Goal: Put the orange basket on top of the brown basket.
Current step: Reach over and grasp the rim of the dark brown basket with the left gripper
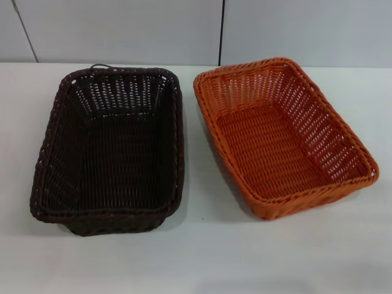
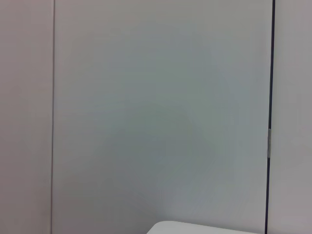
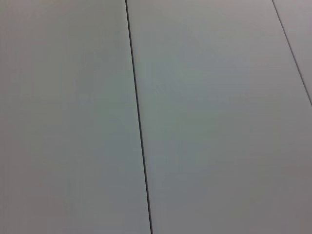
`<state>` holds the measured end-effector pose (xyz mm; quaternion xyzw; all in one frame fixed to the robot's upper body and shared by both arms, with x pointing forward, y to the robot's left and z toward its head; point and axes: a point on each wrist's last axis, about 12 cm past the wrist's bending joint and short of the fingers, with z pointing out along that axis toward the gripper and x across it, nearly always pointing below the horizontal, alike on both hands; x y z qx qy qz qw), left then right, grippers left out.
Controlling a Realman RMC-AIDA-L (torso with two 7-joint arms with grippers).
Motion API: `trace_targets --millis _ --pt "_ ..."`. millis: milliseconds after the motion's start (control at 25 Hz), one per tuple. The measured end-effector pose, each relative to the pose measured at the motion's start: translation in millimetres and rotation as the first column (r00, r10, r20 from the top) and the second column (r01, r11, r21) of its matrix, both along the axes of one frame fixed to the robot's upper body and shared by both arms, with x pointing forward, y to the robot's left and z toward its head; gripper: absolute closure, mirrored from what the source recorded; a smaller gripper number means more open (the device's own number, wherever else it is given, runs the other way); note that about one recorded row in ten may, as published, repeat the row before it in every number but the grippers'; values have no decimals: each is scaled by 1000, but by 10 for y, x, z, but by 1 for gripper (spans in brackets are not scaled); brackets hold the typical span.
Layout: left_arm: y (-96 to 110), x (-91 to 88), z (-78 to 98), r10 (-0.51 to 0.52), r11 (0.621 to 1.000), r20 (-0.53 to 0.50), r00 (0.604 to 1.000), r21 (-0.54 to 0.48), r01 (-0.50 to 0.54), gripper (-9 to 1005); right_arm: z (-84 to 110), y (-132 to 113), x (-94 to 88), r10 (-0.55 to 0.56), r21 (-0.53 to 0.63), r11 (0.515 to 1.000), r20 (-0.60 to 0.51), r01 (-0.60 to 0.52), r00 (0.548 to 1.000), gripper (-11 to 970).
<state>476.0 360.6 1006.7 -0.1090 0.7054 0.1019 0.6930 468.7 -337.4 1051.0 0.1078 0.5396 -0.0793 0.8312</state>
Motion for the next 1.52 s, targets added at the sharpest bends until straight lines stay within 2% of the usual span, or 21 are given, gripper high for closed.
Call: trace_targets --millis 280,440,600,680,720,840,880,960,1120,1200,1240,1360,1440,1480,1520 --pt "3 10 8 0 1000 3 1000 0 0 233 4 7 19 4 0 1000 -1 -4 1000 126" --pt "-41 82 84 -16 1000 40 999 -22 17 234 6 11 28 6 0 1000 0 -6 1000 126" --pt "-82 297 295 -71 997 88 994 -29 73 236 9 6 32 6 -1 1000 -1 -6 1000 125" --pt "-97 513 524 -155 987 67 986 -25 157 237 9 6 34 6 -1 1000 -1 -6 1000 125" --pt "-97 513 524 -155 987 67 986 -25 157 237 9 6 34 6 -1 1000 -1 -6 1000 125" --pt "-134 718 821 -260 966 -17 965 2 260 239 6 3 31 6 -2 1000 -3 -6 1000 126" --pt "-183 811 1016 -304 952 -106 947 -6 305 239 0 -2 24 4 -3 1000 -6 -4 1000 126" --pt "-200 830 1085 -311 950 -125 942 -15 312 240 -2 -3 20 3 -3 1000 -7 -3 1000 126" --pt "-347 874 1513 -340 940 -315 886 -95 327 241 -5 -4 16 3 -2 1000 -8 -3 1000 126" --pt "-423 870 1617 -357 933 -365 860 -95 347 242 -2 -2 21 4 -2 1000 -7 -4 1000 126" --pt "-494 861 1727 -373 925 -407 834 -96 367 243 -2 -1 25 4 -2 1000 -7 -4 1000 125" --pt "-648 824 1879 -419 899 -499 758 -115 422 244 0 5 42 8 -2 1000 -10 -8 1000 125" --pt "-734 815 1913 -443 883 -543 713 -128 452 245 -2 11 55 12 -1 1000 -14 -12 1000 125" --pt "-809 822 1912 -456 871 -583 673 -136 472 245 -8 13 58 14 -1 1000 -19 -14 1000 125" --pt "-809 822 1912 -456 871 -583 673 -136 472 245 -8 13 58 14 -1 1000 -19 -14 1000 125"
